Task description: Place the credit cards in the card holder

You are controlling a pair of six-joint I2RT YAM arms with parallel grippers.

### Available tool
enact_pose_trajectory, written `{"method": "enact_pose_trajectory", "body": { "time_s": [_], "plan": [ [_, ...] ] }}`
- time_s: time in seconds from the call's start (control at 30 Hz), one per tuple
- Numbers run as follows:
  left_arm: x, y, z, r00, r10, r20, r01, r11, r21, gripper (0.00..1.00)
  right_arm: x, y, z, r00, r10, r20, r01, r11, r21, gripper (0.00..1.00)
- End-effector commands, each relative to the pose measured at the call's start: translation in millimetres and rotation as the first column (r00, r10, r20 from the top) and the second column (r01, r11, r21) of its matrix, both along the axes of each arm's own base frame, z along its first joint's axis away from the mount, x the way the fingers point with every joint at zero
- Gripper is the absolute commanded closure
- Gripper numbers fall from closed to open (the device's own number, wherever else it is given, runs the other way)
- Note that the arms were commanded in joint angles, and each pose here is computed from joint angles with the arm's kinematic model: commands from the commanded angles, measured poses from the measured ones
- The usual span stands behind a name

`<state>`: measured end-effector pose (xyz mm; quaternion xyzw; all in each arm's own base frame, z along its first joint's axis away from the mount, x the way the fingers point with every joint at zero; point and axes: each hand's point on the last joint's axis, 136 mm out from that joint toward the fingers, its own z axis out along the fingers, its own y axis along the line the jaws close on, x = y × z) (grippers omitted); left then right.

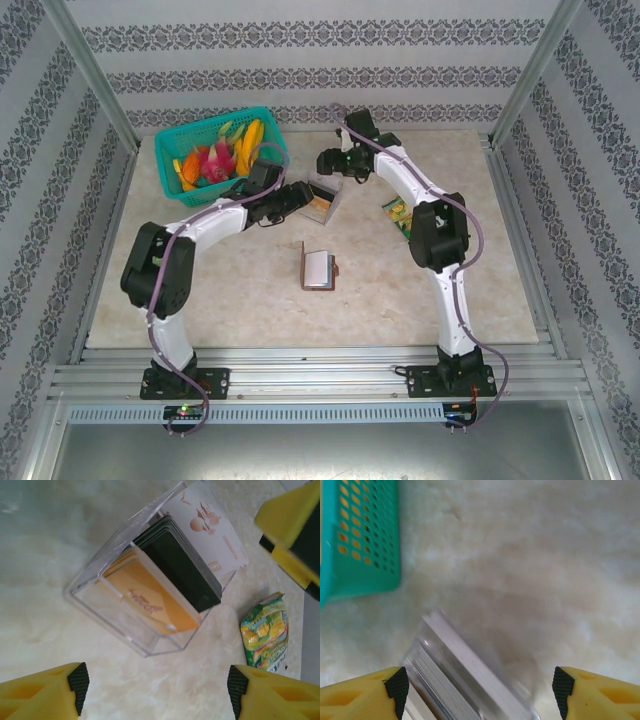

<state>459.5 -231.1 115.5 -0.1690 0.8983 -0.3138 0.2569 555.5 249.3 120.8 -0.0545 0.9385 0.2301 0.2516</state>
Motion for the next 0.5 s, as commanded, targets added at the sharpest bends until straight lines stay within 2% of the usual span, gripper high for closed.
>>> {"method": "enact_pose_trajectory", "body": {
  "time_s": [0.0,0.1,0.23,0.47],
  "plan": [
    [21,-7,5,0.999,0.023,0.029,-0.021,0.997,-0.078,0.19,0,9,-6,0.996,0.078,-0.052,-0.075,0.996,0.057,0.22],
    [31,-7,-5,0.999,0.047,0.02,-0.045,0.996,-0.083,0.19,5,18,-12,0.992,0.098,-0.082,-0.085,0.985,0.149,0.22],
    [38,-8,-16,0.998,0.054,0.009,-0.053,0.994,-0.095,0.2,4,21,-19,0.986,0.121,-0.119,-0.094,0.973,0.212,0.21],
    [47,-21,-26,1.0,-0.003,0.01,0.004,0.99,-0.139,0.3,-15,23,-25,0.969,0.174,-0.176,-0.13,0.963,0.237,0.24]
  ]
}}
